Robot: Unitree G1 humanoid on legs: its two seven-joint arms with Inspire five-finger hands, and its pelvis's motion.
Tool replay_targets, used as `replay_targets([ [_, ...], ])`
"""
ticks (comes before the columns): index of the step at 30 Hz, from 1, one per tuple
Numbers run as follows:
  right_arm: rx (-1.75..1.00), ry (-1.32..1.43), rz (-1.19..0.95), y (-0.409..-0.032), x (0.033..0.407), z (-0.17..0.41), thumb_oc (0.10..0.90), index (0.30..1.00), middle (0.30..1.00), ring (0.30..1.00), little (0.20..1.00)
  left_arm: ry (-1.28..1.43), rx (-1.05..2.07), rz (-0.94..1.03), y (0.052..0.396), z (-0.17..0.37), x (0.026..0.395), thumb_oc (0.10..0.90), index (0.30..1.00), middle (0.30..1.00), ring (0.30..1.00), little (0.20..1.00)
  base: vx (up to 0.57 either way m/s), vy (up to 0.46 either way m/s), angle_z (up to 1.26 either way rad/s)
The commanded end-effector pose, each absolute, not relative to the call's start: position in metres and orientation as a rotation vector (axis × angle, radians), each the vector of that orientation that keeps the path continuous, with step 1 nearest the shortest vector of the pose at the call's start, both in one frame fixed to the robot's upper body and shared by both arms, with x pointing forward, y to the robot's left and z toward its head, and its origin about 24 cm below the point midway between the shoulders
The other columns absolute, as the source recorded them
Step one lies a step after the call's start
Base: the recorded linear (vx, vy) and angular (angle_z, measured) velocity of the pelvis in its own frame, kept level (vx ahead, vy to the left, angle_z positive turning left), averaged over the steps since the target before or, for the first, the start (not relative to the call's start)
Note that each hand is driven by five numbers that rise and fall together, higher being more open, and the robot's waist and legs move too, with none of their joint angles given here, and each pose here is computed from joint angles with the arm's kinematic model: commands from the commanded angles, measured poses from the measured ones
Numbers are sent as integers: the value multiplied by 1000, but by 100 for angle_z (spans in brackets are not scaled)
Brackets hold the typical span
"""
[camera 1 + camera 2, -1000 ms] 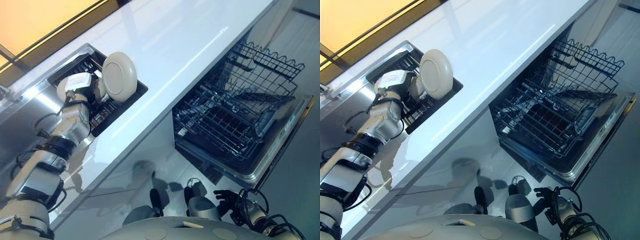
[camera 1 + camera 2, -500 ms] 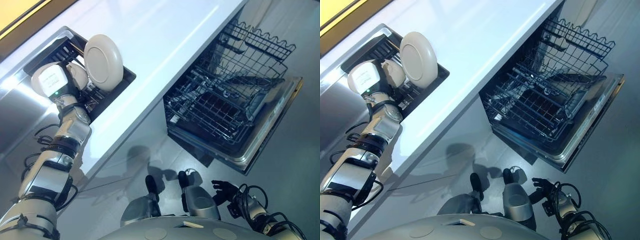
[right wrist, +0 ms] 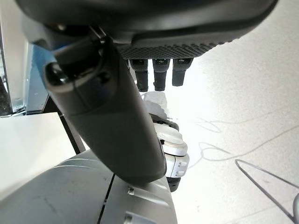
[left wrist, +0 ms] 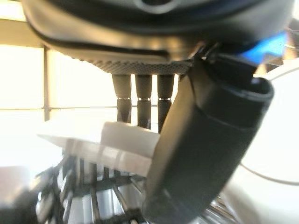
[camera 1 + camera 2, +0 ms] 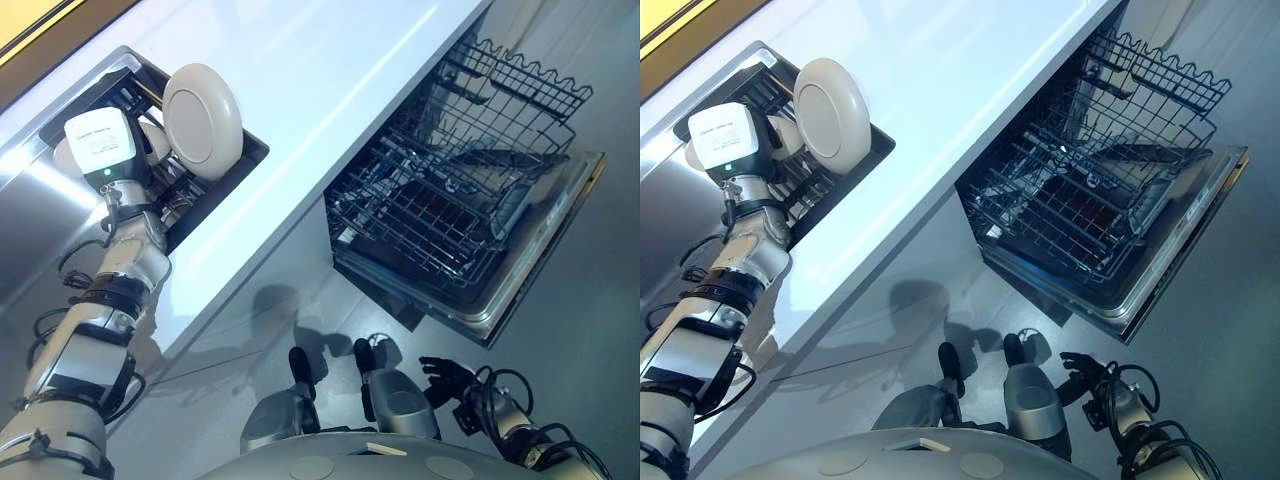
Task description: Pick up plates and place into dishwasher.
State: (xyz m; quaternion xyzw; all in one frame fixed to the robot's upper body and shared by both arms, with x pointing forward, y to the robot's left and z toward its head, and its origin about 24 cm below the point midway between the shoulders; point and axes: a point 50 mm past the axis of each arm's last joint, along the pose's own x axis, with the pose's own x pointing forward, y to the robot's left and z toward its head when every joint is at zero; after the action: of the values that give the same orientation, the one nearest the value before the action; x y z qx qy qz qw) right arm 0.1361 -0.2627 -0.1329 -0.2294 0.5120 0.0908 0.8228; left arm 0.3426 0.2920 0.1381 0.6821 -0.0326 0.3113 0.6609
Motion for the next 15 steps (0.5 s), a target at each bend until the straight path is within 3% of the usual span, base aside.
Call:
replay_targets([
  [1, -478, 1109, 258, -255, 114, -140, 800, 900, 900, 900, 900, -92, 1710, 878, 341, 183, 324, 100, 300, 300, 300, 200, 37, 71, 8],
  [8, -499, 1155, 271, -256, 103, -143, 800, 900, 900, 900, 900, -289, 1563, 960, 351, 209, 307, 100, 300, 300, 300, 200, 26, 39, 6],
  [15, -531, 1201, 301, -260, 91, -147, 800, 900, 900, 900, 900, -514, 1609, 1025, 356, 253, 284, 100, 300, 300, 300, 200, 22, 37, 6],
])
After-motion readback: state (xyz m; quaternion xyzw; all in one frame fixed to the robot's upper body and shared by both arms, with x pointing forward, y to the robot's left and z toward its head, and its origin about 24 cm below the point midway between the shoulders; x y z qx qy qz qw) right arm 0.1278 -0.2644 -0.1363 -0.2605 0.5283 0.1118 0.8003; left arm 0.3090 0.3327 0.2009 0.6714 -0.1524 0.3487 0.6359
